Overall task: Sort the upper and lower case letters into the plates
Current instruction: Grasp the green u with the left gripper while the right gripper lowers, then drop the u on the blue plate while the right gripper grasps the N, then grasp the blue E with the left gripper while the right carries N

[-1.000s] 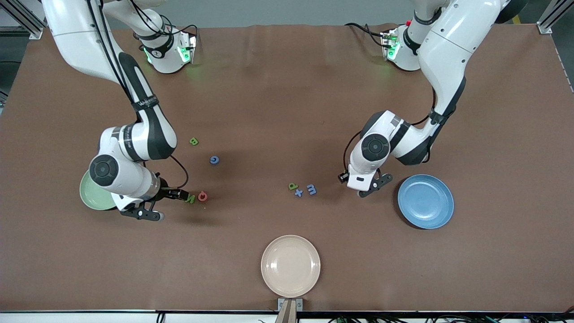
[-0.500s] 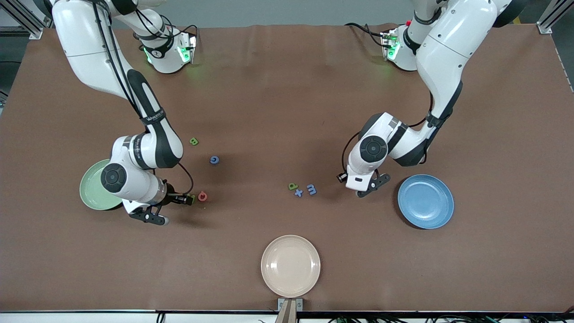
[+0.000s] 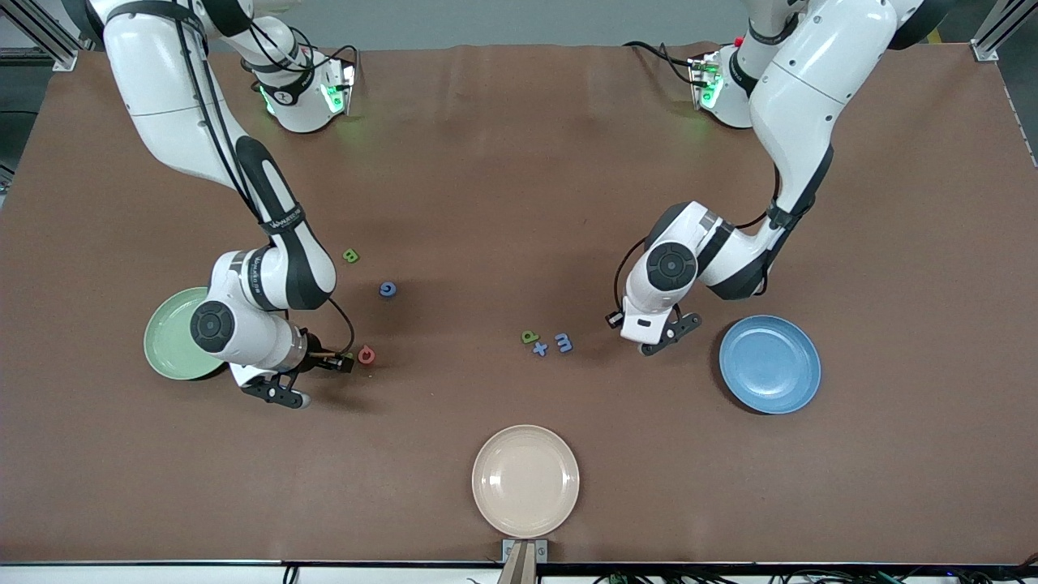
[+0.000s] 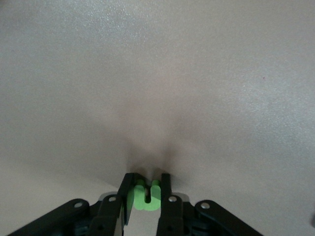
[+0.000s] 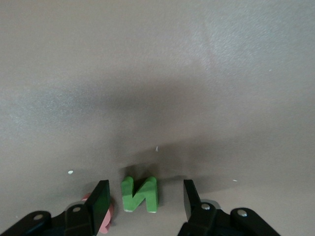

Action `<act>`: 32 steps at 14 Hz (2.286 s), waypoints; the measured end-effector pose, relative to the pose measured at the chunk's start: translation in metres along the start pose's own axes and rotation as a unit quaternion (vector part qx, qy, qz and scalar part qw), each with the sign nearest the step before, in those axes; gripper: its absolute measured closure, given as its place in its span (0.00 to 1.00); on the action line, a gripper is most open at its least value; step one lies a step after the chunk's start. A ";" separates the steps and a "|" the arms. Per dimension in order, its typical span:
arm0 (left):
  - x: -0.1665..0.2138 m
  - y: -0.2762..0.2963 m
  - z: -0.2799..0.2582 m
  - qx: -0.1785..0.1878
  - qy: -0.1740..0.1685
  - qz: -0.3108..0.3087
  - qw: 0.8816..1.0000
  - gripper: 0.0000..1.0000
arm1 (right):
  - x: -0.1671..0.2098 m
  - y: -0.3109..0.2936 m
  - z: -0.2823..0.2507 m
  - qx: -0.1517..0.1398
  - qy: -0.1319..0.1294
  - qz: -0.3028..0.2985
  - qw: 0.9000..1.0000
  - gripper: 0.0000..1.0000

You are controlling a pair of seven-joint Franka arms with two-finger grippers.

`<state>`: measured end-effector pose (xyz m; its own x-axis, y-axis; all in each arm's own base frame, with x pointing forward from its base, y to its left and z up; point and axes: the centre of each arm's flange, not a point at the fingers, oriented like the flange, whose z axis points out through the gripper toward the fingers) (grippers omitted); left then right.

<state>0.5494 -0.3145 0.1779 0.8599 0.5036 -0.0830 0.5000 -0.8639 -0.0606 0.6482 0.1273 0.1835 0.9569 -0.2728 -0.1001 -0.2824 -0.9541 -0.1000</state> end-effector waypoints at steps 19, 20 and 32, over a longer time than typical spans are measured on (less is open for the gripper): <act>0.217 -0.192 -0.062 -0.019 0.036 0.061 0.997 0.70 | -0.002 -0.002 0.006 -0.004 -0.003 -0.007 1.000 0.55; 0.216 -0.190 -0.058 -0.019 0.033 0.062 0.997 0.59 | -0.002 -0.002 0.006 -0.006 -0.004 -0.009 1.000 0.58; 0.068 -0.024 -0.094 -0.032 0.011 0.034 0.999 0.00 | -0.012 -0.022 0.008 -0.025 0.002 -0.047 0.999 0.67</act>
<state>0.6057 -0.2604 0.2674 0.8938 0.4441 -0.0627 0.4454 -0.8953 0.0074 0.6427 0.1523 0.1793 0.9792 -0.1824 -0.0884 -0.1879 -0.9804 -0.0594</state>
